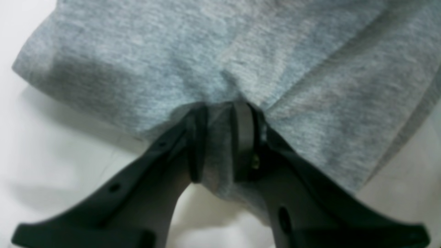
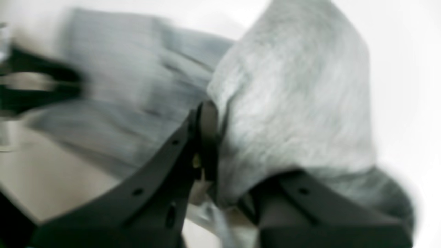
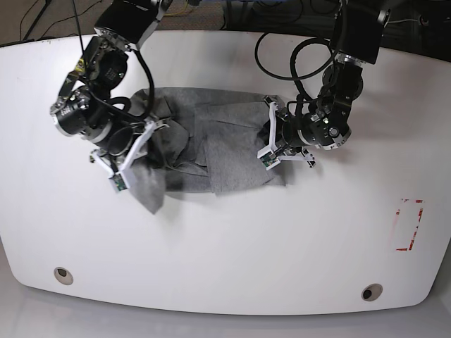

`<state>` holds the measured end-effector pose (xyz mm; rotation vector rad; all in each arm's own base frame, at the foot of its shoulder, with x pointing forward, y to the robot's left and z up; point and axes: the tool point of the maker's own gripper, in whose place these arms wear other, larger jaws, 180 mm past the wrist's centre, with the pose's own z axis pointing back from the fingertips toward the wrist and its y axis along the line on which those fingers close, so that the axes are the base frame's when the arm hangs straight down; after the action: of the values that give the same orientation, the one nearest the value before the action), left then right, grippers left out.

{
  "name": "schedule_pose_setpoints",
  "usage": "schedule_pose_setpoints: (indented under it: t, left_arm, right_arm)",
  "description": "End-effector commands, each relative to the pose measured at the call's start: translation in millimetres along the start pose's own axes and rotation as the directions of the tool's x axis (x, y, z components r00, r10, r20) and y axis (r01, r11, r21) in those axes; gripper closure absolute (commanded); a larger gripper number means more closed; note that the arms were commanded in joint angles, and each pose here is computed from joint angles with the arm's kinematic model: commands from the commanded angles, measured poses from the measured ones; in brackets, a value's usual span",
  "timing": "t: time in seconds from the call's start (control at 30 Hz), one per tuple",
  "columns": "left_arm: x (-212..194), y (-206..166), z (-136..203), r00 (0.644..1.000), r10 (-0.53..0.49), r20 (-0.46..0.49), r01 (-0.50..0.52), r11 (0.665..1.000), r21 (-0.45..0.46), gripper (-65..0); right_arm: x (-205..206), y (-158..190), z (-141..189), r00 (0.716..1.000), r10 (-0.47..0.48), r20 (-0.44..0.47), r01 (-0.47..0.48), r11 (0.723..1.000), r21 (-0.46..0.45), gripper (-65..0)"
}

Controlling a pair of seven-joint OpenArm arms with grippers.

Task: Layout the t-shirt on the table in an organized manner, then fold the t-shirt properly
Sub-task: 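Fold the shirt's end over with the right gripper toward the left gripper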

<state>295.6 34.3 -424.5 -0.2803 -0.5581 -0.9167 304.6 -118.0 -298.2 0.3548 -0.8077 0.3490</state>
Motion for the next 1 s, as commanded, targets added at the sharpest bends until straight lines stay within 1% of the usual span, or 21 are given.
schedule_pose_setpoints:
  t: [0.0, 0.1, 0.3, 0.43, 0.6, 0.97]
  left_arm:
    - [-13, 0, -2, 0.996, -0.033, -0.087, 0.033, 0.999, 0.001, -11.1]
    - [-11, -3, -4, 0.995, -0.046, -0.092, 0.046, 0.999, -0.008, -11.1]
    - [-12, -4, -5, 0.994, -0.046, -0.095, 0.045, 0.999, -0.013, -11.1]
    - [-13, -4, -5, 0.995, -0.042, -0.094, 0.041, 0.999, -0.013, -11.1]
    - [-13, -3, -5, 0.995, -0.041, -0.094, 0.040, 0.999, -0.012, -11.1]
    - [-13, -4, -5, 0.995, -0.040, -0.094, 0.038, 0.999, -0.014, -11.1]
  right_arm:
    - [20, 17, -3, 0.998, 0.031, 0.061, -0.034, 0.999, 0.042, -1.0]
    - [26, 40, -12, 0.996, 0.037, 0.076, -0.044, 0.994, 0.100, -1.0]
    - [34, 62, -21, 0.994, 0.071, 0.082, -0.083, 0.984, 0.155, -1.0]
    - [41, 79, -27, 0.990, 0.086, 0.108, -0.106, 0.974, 0.198, -1.0]
    - [44, 86, -28, 0.990, 0.081, 0.116, -0.104, 0.971, 0.215, -1.1]
    - [40, 88, -28, 0.991, 0.074, 0.110, -0.097, 0.970, 0.222, -1.3]
